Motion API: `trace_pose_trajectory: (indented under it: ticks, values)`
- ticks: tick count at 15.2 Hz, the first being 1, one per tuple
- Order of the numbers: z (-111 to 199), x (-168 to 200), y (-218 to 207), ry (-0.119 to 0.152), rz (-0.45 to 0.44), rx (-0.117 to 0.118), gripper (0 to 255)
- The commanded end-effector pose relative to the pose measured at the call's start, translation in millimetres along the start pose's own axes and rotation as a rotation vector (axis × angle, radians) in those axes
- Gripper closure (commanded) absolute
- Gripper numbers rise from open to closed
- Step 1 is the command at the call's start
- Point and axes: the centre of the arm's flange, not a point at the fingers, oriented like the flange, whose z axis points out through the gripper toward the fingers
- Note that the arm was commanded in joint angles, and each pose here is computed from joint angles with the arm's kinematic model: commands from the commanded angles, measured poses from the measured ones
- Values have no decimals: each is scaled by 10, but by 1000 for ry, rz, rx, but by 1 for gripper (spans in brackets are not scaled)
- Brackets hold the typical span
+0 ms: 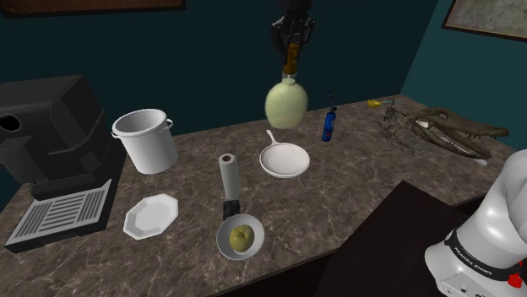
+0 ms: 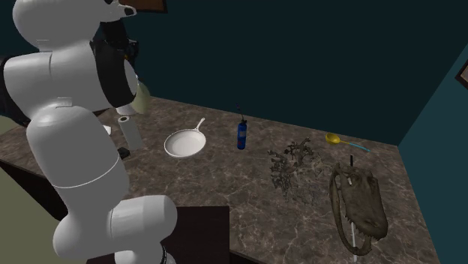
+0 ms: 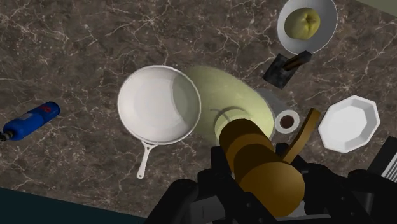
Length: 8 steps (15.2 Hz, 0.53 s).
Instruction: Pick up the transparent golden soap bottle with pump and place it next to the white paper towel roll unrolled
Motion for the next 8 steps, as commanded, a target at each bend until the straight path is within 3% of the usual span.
trace_pose_trajectory:
  ticks: [1, 8]
  values:
    - [7, -44, -280, 1, 1, 0, 255]
    - [-5, -111, -1253, 1, 1, 0, 255]
